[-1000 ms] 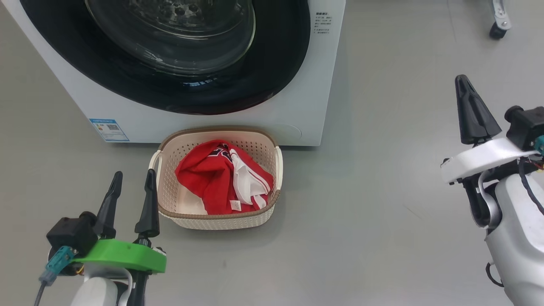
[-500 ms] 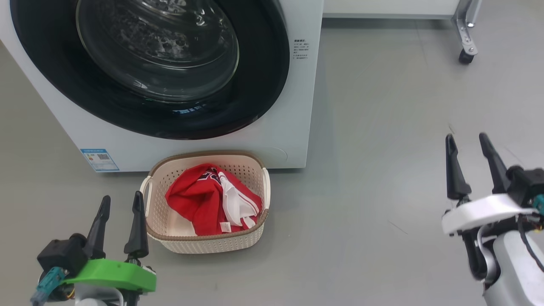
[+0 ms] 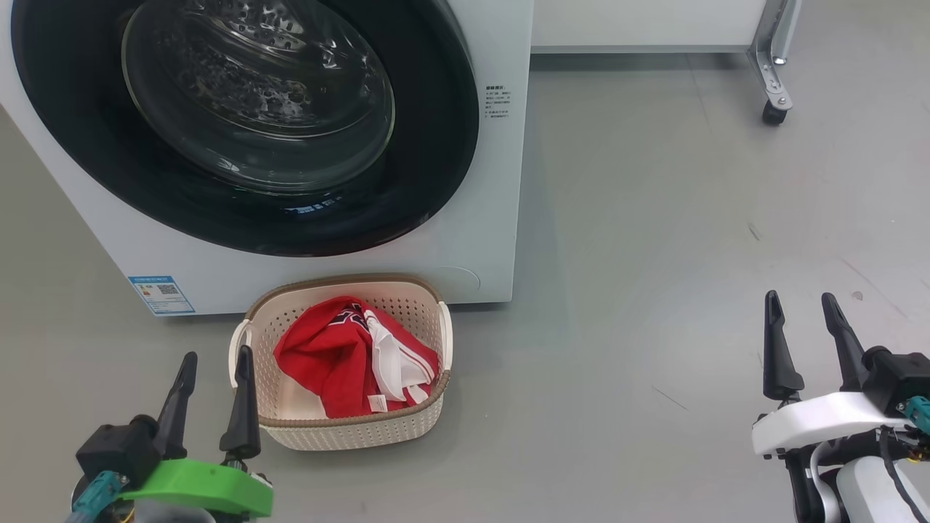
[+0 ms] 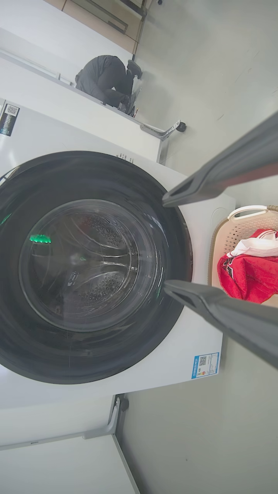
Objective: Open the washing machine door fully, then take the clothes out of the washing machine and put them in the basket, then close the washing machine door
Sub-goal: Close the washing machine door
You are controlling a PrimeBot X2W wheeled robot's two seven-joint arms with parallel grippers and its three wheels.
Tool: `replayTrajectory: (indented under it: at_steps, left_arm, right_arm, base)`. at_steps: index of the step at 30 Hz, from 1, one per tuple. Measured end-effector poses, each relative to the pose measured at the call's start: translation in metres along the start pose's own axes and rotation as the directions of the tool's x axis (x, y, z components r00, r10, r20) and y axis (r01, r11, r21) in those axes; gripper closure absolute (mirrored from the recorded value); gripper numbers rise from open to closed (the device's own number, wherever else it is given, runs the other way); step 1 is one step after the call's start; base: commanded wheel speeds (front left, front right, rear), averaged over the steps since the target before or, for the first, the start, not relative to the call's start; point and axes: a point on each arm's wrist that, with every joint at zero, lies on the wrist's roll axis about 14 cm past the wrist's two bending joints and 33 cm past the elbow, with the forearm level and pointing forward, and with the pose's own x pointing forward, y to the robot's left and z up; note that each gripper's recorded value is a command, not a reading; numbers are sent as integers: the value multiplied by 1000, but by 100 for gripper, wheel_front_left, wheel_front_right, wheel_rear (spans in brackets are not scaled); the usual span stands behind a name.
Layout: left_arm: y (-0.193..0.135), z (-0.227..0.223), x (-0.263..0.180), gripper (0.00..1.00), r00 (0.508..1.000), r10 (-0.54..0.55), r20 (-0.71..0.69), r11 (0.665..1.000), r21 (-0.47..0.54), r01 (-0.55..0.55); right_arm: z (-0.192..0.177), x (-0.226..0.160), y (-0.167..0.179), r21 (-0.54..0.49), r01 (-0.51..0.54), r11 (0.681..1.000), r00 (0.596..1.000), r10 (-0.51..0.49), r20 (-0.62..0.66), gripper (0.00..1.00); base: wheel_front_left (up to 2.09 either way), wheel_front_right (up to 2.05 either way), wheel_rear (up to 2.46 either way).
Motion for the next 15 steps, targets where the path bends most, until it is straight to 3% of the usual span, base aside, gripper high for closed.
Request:
replayTrajectory:
  at_steps: [15]
  left_arm:
    - [-4,-14,-8,0,999,-13,-43,1000,5,13]
  right_arm:
    - [4,-8,1,2,-1,1000,1000,1,17,0]
  base:
    - [0,0,0]
